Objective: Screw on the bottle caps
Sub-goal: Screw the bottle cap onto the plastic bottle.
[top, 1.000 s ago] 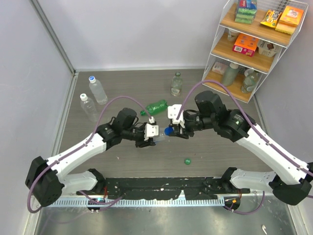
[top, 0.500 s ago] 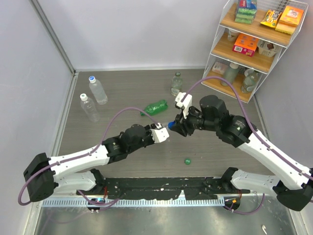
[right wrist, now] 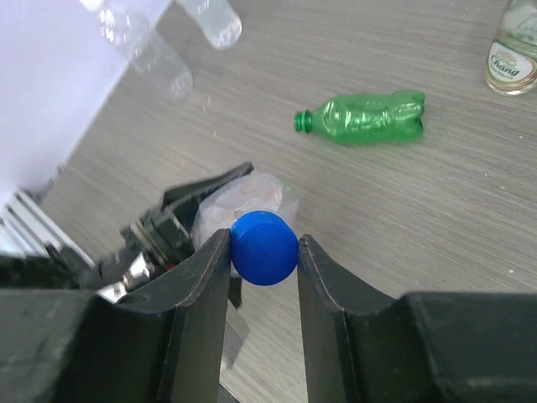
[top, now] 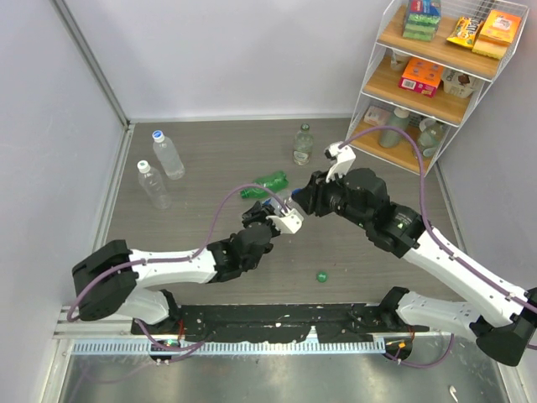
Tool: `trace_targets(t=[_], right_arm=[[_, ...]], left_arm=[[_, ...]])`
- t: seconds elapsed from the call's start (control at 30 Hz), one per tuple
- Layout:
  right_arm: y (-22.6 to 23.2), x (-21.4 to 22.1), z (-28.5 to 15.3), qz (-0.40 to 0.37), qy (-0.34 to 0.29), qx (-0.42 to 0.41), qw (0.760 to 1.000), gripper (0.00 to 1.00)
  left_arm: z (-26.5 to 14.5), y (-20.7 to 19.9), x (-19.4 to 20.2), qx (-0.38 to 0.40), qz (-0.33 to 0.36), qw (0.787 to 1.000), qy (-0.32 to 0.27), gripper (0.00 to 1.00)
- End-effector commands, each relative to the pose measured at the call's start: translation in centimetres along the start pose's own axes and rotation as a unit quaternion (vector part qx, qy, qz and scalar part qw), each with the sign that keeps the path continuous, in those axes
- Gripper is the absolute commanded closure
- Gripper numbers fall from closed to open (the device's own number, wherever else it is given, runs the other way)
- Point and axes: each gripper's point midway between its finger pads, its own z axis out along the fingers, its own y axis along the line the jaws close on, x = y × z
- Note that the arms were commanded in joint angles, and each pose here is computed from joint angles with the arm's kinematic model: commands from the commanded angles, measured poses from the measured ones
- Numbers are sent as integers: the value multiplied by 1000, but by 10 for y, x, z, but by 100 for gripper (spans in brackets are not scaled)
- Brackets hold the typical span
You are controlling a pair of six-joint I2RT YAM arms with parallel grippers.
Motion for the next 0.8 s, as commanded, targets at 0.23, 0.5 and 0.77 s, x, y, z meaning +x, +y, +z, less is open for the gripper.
trace_targets(t=[0.23, 0.5, 0.77], right_arm=[[12, -18, 29, 152, -60, 11, 986, 99], [10, -27, 21, 151, -75, 16, 986, 99], [13, -24, 11, 144, -68, 5, 987, 64]], left_arm=[[-13, 29, -118, -110, -63, 975, -181, 100], [-5, 17, -109, -93, -70, 979, -166, 100], [7, 18, -88, -59, -113, 982, -139, 100]])
